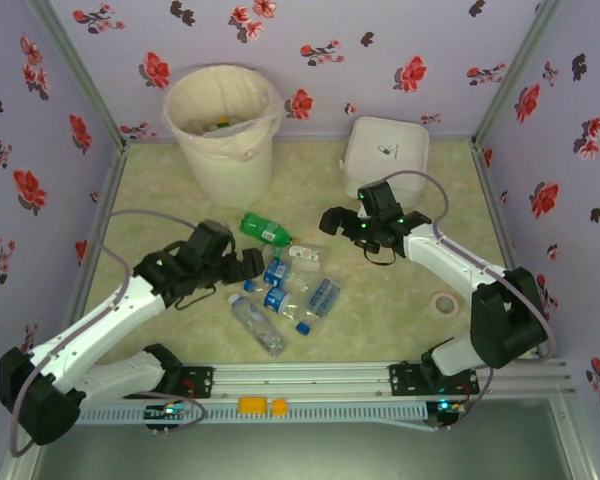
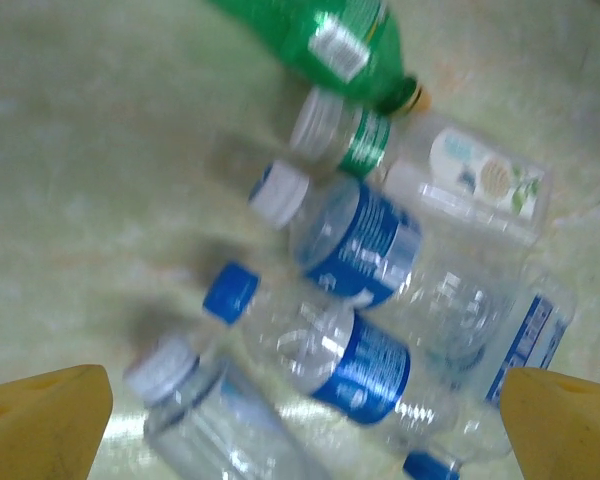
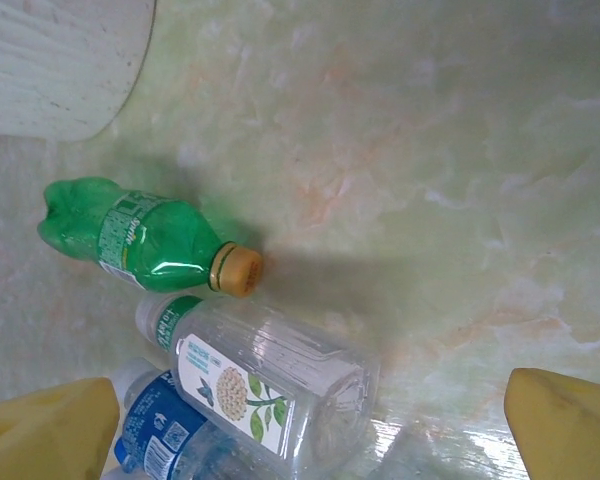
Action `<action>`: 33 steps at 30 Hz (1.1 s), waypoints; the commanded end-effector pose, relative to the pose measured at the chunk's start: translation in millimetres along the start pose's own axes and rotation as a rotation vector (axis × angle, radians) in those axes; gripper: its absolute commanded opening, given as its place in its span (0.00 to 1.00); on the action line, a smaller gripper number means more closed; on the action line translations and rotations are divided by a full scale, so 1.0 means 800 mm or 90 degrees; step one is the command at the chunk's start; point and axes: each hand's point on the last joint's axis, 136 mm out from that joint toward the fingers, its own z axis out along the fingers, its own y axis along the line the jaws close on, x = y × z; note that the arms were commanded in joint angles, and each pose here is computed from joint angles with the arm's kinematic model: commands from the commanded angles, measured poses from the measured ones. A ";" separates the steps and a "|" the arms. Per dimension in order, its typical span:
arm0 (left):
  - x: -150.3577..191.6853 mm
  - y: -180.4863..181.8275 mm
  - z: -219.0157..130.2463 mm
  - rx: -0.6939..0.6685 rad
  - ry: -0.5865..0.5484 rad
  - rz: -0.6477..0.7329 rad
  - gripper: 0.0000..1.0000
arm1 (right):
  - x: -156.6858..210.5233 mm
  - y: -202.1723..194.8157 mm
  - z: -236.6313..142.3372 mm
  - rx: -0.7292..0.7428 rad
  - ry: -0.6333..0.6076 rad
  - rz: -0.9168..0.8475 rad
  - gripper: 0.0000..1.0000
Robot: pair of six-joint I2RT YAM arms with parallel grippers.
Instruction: Put the plastic bottles in the bin
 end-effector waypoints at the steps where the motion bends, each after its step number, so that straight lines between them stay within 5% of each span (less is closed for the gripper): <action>1: 0.029 0.026 -0.007 -0.066 0.004 -0.057 1.00 | 0.008 0.002 0.006 0.004 0.026 -0.027 1.00; 11: 0.103 0.036 0.001 -0.104 0.093 -0.051 1.00 | 0.016 -0.001 0.001 -0.019 0.000 -0.024 1.00; 26: 0.157 0.062 0.062 -0.156 0.177 -0.050 1.00 | 0.013 -0.001 -0.020 -0.035 -0.047 -0.024 0.99; 33: 0.169 0.078 0.084 -0.171 0.176 -0.069 0.88 | 0.014 -0.002 -0.031 -0.040 -0.063 -0.033 1.00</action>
